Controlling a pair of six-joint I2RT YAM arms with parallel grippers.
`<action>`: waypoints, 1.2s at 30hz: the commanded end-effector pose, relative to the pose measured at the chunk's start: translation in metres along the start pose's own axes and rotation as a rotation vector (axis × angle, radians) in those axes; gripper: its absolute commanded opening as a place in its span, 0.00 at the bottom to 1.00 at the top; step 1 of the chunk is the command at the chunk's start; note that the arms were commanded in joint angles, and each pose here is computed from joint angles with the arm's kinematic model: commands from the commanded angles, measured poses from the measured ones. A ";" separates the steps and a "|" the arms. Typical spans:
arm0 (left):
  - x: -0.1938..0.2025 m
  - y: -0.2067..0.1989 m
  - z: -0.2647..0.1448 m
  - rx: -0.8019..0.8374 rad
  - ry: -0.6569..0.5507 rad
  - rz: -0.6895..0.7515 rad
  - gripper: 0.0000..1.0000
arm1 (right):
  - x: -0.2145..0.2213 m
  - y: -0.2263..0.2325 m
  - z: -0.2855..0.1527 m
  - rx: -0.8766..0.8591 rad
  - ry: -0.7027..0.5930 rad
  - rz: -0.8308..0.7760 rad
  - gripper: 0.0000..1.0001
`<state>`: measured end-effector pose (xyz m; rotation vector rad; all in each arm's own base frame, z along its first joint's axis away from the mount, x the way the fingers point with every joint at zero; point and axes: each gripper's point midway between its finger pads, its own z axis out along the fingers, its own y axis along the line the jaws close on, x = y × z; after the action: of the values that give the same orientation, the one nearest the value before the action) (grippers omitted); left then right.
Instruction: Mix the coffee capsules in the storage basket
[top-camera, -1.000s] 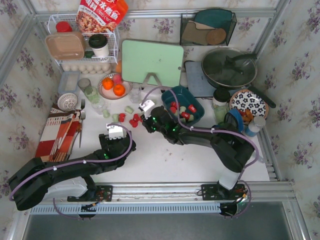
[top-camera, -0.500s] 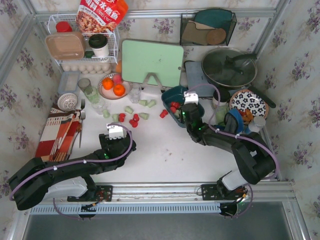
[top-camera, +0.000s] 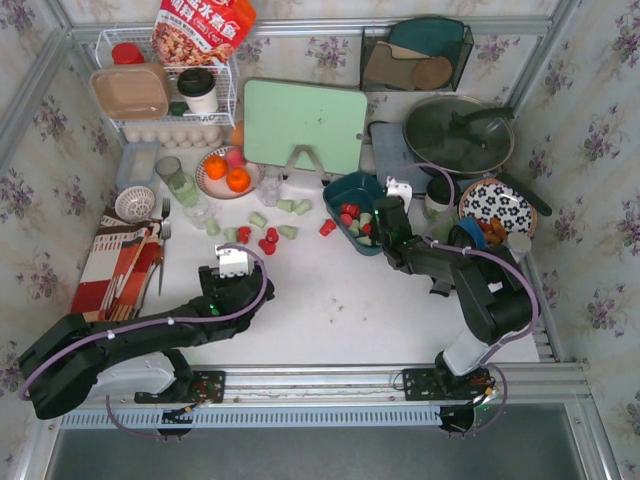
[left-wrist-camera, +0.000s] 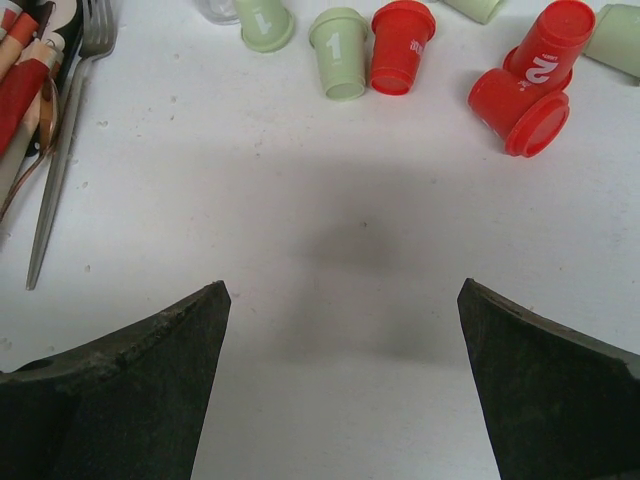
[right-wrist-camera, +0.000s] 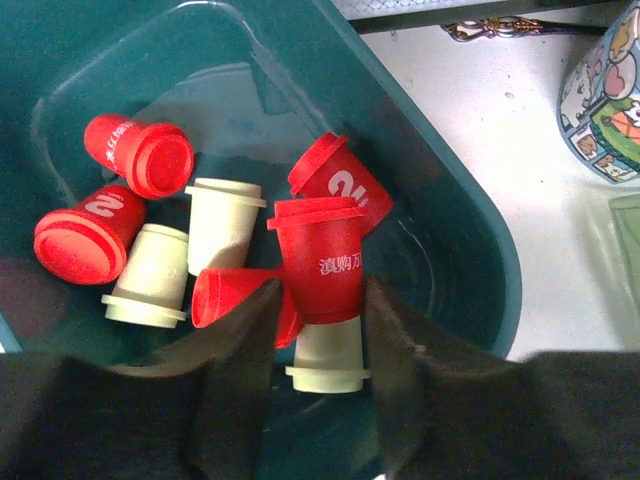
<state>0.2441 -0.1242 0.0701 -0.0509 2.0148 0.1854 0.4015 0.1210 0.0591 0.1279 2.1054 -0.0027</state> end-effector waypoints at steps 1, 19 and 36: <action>-0.008 0.004 -0.001 -0.028 -0.012 0.004 0.99 | 0.000 0.009 0.002 -0.045 0.025 0.025 0.56; -0.064 -0.045 -0.010 0.227 0.096 0.033 1.00 | -0.039 0.020 -0.077 -0.265 -0.088 0.052 0.68; -0.037 -0.101 0.087 0.471 0.511 -0.037 0.91 | -0.038 0.008 -0.101 -0.286 -0.142 0.060 0.68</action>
<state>0.3445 -0.1996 0.0639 0.1323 2.4610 -0.2255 0.3332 0.1313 0.1362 0.0218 1.9663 0.3144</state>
